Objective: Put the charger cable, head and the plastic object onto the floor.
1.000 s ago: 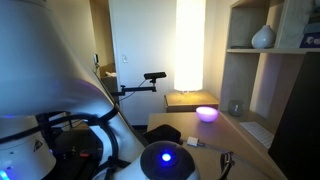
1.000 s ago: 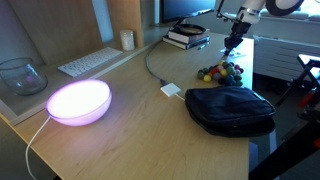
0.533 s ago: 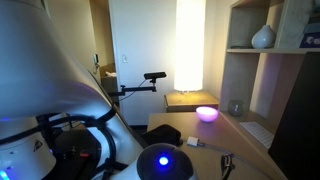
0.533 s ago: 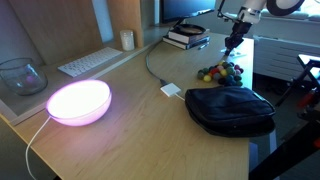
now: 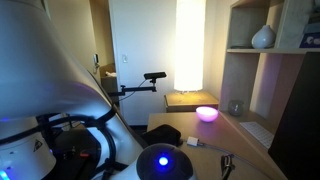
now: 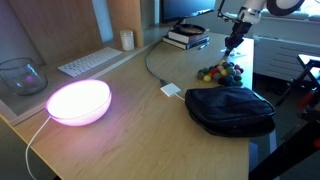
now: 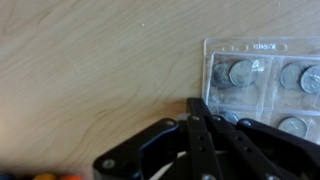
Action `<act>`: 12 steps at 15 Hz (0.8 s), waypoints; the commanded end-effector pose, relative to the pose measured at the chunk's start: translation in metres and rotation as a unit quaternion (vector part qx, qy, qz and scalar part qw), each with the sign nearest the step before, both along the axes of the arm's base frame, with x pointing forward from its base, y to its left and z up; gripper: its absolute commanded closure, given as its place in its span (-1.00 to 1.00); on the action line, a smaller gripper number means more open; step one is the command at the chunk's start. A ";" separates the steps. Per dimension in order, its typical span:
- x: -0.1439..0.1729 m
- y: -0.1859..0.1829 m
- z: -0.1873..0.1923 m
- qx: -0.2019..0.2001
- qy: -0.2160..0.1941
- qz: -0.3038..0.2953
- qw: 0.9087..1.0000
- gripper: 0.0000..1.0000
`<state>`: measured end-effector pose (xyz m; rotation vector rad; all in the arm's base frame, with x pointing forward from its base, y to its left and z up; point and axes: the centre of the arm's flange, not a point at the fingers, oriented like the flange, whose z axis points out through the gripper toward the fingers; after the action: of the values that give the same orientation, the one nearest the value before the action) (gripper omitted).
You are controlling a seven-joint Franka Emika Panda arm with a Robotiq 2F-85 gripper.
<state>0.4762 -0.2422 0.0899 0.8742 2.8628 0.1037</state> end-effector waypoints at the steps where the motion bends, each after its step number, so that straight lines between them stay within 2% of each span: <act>1: 0.000 0.000 0.000 0.000 0.000 0.000 1.000 1.00; 5: -0.019 0.020 0.023 -0.002 -0.031 0.033 0.999 1.00; 9: -0.043 0.038 0.041 -0.007 -0.084 0.087 0.993 1.00; 12: -0.049 0.038 0.042 -0.002 -0.101 0.095 0.990 1.00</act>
<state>0.4440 -0.2061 0.1136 0.5819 2.7799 0.1772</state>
